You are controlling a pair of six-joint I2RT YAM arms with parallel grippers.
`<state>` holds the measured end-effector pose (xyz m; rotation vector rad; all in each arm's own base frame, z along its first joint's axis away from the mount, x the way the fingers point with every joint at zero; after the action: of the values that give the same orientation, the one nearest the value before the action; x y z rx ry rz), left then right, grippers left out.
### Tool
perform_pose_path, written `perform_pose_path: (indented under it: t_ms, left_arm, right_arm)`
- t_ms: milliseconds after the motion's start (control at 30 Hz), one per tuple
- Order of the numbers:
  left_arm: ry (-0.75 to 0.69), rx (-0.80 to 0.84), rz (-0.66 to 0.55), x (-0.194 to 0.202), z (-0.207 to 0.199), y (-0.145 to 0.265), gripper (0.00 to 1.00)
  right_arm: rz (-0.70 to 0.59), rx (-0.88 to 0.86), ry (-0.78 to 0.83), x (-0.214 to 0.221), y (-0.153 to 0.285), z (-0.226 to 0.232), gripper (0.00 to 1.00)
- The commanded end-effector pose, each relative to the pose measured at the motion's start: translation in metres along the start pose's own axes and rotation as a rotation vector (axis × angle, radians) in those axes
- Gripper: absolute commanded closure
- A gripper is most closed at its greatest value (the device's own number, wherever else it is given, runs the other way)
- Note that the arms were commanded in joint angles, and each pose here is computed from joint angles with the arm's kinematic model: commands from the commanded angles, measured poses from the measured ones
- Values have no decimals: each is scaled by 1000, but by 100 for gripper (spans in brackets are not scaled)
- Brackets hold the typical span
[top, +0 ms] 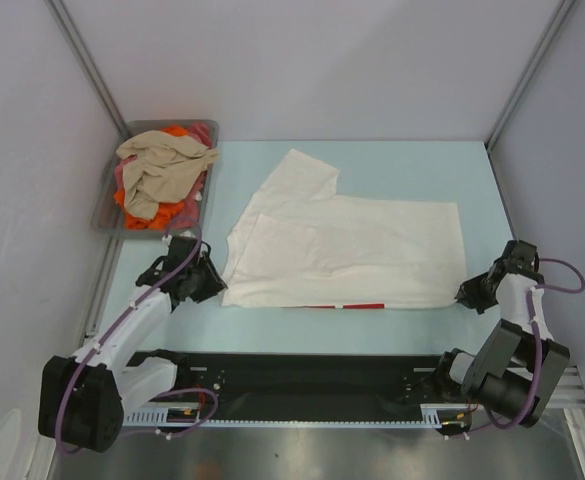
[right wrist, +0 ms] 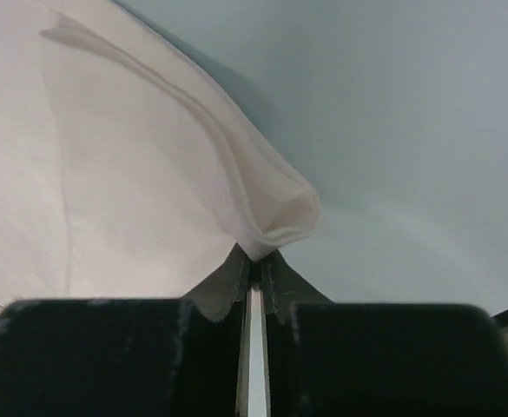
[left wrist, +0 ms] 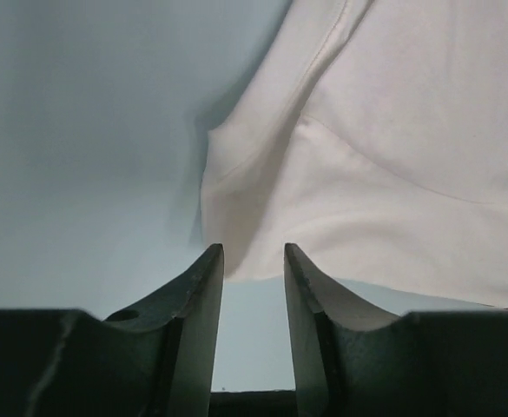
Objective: Fold and stack the t-shirts
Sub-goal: Fold the tshirt
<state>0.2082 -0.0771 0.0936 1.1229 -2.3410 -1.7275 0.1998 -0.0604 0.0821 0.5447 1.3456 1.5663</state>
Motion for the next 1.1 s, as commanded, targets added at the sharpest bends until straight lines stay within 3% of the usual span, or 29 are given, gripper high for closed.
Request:
perform_pose_path:
  t_ms: [0, 33, 67, 100, 167, 200, 367, 467, 733, 767, 800, 833, 867, 933, 1067]
  left_arm:
    - [42, -2, -35, -1, 5, 5, 60]
    - [44, 6, -37, 0, 5, 7, 54]
    - [48, 6, -34, 1, 5, 9, 49]
    - [56, 21, -46, -1, 3, 13, 46]
    - [54, 43, -67, -8, -4, 22, 37]
    - [44, 60, -86, -13, -8, 28, 35]
    - [-33, 115, -201, -54, -39, 50, 25]
    - [-93, 134, -238, -79, -60, 52, 22]
    - [-195, 195, -269, -157, -140, 22, 16]
    - [-220, 256, -298, -177, -165, 35, 13]
    - [-236, 248, -259, -182, -173, 12, 2]
    - [-252, 284, -252, -189, -185, 11, 0]
    - [-268, 353, -284, -206, -209, 24, 0]
    - [-265, 378, -291, -220, -224, 1, 0]
    - [-342, 661, -280, -239, -266, -10, 0]
  right_arm:
    - [-38, 31, -38, -6, 0, -8, 88]
    - [-27, 37, -47, -4, 0, -9, 81]
    - [-21, 40, -59, -3, 0, -9, 66]
    - [-19, 40, -72, -4, 0, -9, 39]
    - [-19, 54, -75, -4, 0, -11, 16]
    - [-28, 57, -71, -6, 2, -11, 12]
    - [-70, 8, -43, -16, 14, -1, 9]
    - [-145, -130, 11, -28, 34, 22, 9]
    - [-347, -350, 114, -37, 89, 57, 6]
    - [-361, -362, 117, -35, 90, 57, 4]
    - [-410, -409, 131, -35, 100, 60, 3]
    - [-438, -450, 141, -37, 106, 65, 1]
    - [-445, -463, 150, -36, 107, 66, 0]
    - [-431, -491, 174, -33, 105, 75, 0]
    - [-392, -511, 194, -33, 102, 87, 0]
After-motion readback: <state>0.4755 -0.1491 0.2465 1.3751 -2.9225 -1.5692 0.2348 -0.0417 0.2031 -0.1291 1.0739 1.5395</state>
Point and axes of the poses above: each gripper's point midway between its finger pads, its own y axis back along the fingers, its own z axis along the line the jaws close on, x = y × z, the point moved 4 cm from there along y, back along the fingers, and after that the axes turned 5 degrees about y, right-handed, at the moved point
